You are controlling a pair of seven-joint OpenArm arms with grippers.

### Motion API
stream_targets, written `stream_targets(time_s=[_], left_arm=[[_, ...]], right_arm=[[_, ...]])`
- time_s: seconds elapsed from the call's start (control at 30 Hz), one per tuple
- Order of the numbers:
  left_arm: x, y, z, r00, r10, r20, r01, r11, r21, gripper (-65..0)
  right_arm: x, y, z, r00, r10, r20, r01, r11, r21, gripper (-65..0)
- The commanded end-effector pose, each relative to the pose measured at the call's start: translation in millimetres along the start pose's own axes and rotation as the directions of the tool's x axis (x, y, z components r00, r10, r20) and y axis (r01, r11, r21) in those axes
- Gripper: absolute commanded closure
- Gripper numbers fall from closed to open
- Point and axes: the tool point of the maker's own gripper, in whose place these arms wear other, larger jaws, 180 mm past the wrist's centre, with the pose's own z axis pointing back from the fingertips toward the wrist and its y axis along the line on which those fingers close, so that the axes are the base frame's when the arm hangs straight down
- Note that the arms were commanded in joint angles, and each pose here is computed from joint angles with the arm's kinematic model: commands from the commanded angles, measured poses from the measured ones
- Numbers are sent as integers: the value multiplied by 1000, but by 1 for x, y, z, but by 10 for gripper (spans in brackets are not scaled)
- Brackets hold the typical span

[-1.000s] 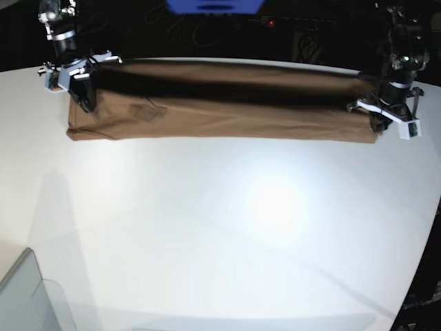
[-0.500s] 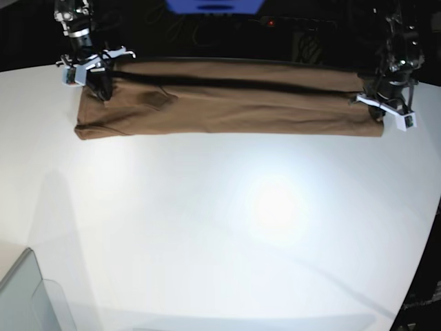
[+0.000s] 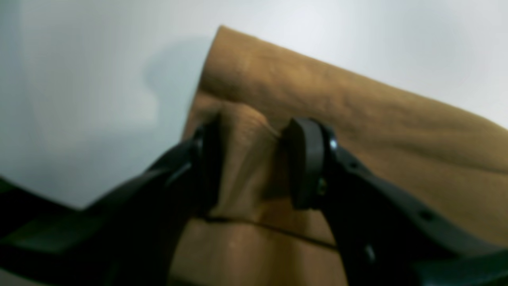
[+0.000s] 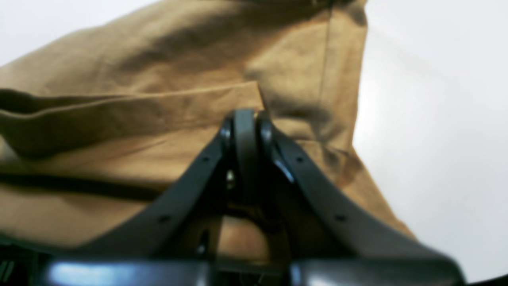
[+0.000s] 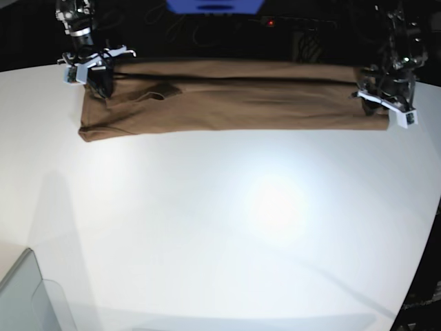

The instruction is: Layout the t-shirt on the table in an organized manner, then fold the t-shirt properly

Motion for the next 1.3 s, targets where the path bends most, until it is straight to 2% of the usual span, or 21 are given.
stream_targets(time_s=[0.0,0.17,0.4,0.6,0.83,1.07,1.13,1.17,1.2,1.27], left_arm=[[17,13,6,999,-3,38,2,999,35,-271],[29,26,17,998,38,56,-42,997,70,-272],[26,28,16,998,45,50,-49,996,74,-278],[21,20,16,997,66,47,-69,996,59,-420],[15,21,14,997,72,34,-74,995,63,-424],[-15,-3,0,998,33,-57,-32,999,10,-421],[-22,-5,-3,997,32,-77,-32,999,7,-409],[-24,-6,-4,996,33,-83,-33,999,4,-381],[-21,-8,-6,996,35,-78,-35,999,2,-336],[-21,-5,-9,996,47,-80,-46,999,9,-203]], right_arm=[[10,-2,1,999,8,35,-8,1000,2,0],[10,-2,1,999,6,34,-6,1000,1,0],[7,12,-1,1000,3,27,-4,999,38,0],[10,15,-5,999,1,35,-2,999,45,0],[11,14,-6,999,6,36,-7,999,46,0],[15,14,-10,999,6,47,-8,999,49,0],[15,14,-10,999,6,47,-8,999,49,0],[15,14,-10,999,6,47,-8,999,49,0],[16,14,-10,999,7,49,-9,999,48,0],[17,14,-10,999,7,51,-9,999,48,0]])
